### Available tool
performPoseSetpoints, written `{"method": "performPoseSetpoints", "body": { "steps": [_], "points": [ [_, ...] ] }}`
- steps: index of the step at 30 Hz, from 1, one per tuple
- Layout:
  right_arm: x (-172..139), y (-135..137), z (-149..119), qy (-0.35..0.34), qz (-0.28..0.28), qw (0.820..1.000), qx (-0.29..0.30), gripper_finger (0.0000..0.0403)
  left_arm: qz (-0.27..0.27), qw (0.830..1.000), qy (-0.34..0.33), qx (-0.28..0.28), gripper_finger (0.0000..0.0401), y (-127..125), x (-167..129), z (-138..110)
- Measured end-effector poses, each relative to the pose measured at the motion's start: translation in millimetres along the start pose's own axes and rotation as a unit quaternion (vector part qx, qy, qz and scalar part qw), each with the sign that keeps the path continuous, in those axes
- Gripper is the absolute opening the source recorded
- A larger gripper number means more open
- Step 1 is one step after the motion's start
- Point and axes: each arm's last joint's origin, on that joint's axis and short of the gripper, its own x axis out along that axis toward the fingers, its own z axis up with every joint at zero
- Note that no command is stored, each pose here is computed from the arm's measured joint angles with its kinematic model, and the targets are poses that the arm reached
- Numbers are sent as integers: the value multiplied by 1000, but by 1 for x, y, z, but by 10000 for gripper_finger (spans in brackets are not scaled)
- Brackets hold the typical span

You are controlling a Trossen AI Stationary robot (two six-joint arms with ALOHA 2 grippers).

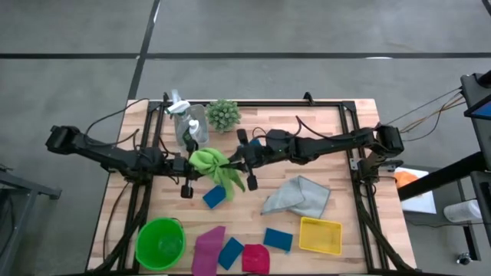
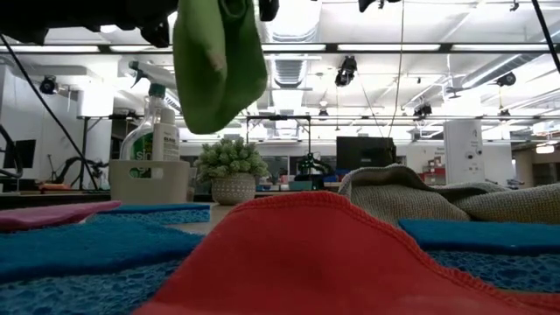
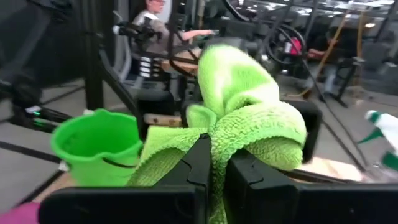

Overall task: Pick & Place Kitchen Items
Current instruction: Put the green towel into the green bucket

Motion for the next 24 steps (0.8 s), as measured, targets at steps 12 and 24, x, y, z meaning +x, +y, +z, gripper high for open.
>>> {"method": "performPoseSetpoints", "body": {
  "steps": [12, 24],
  "points": [
    [-1, 7, -6, 43, -5, 999, -18, 243, -6, 1000, 4, 1, 1, 4, -24, 10],
    [-13, 51, 9, -3, 45, 995, -92, 344, -99, 995, -11, -2, 0, 2, -52, 29]
  ]
}}
